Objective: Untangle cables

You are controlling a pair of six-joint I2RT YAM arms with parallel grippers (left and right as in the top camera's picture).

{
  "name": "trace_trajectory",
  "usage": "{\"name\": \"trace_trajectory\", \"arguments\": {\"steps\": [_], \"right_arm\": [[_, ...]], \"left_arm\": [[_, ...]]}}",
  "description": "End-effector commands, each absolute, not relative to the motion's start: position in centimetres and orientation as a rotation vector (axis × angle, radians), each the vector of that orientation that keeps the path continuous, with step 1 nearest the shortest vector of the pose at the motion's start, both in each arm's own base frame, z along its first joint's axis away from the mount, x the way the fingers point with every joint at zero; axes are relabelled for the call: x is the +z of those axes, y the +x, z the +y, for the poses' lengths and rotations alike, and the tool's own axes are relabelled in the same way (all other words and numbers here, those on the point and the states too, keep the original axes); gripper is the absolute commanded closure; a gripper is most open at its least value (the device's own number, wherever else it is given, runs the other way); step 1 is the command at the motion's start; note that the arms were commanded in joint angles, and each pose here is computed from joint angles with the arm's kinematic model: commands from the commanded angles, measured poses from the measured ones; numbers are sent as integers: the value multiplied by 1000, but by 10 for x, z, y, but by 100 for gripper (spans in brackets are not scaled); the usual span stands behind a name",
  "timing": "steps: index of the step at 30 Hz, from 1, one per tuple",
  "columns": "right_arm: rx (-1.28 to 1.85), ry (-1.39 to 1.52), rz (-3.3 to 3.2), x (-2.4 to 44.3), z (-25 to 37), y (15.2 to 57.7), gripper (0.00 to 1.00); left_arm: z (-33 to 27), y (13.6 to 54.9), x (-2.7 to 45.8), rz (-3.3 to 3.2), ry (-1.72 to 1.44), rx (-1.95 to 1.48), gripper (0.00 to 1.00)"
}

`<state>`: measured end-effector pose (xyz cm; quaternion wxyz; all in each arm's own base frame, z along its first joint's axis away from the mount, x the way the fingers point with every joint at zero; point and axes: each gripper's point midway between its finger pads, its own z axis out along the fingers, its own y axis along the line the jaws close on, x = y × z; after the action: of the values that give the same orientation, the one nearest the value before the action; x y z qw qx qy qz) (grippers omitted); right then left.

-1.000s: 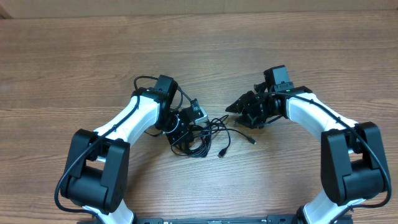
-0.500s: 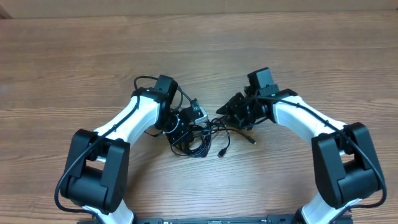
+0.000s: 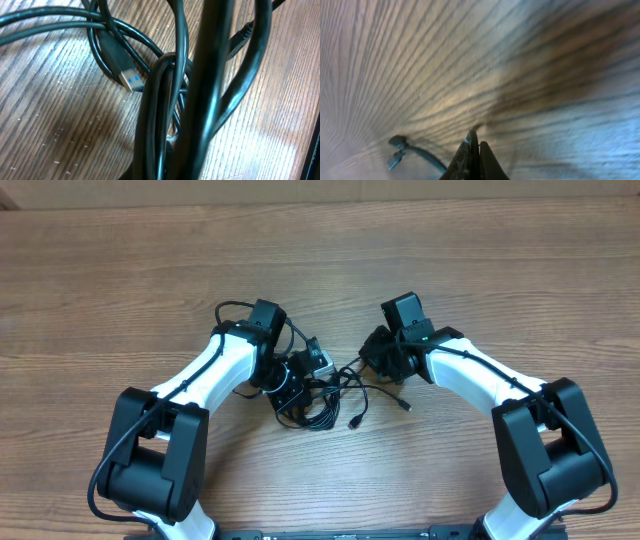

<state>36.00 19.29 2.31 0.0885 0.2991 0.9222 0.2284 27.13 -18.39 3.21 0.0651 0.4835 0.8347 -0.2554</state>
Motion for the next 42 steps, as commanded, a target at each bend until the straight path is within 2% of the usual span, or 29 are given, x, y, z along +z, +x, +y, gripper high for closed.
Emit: {"name": "trace_trajectory", "arguments": {"steps": [1, 7, 11, 24, 25, 27, 29, 32, 34, 37, 38, 40, 42], "right_arm": [[584, 777, 2605, 52, 167, 388, 96], [397, 592, 2400, 130, 137, 413, 96], [370, 447, 2358, 158, 134, 410, 96], [363, 443, 2590, 129, 134, 364, 96], [388, 436, 2611, 128, 138, 360, 95], [445, 422, 2651, 125, 145, 353, 93], [477, 415, 2674, 123, 149, 348, 87], [504, 414, 2692, 122, 153, 345, 86], [520, 410, 2693, 122, 155, 345, 83], [548, 401, 2687, 124, 159, 346, 73], [564, 396, 2684, 125, 161, 347, 69], [597, 385, 2679, 127, 165, 348, 54], [597, 385, 2675, 127, 165, 348, 44]], "left_arm": [[-181, 272, 37, 2528, 1443, -737, 96], [-182, 274, 37, 2525, 1435, -733, 96], [-182, 275, 37, 2533, 1416, -732, 96], [-179, 292, 35, 2631, 1223, -659, 95], [-179, 292, 35, 2630, 1223, -659, 93], [-179, 292, 35, 2630, 1223, -659, 74], [-179, 293, 35, 2635, 1213, -659, 69], [-178, 303, 46, 2670, 1101, -662, 48], [-177, 314, 59, 2681, 1010, -661, 40], [-174, 334, 80, 2664, 888, -653, 25], [-174, 340, 87, 2654, 860, -651, 22], [-174, 350, 99, 2635, 813, -654, 20], [-178, 353, 108, 2613, 801, -679, 21]]}}
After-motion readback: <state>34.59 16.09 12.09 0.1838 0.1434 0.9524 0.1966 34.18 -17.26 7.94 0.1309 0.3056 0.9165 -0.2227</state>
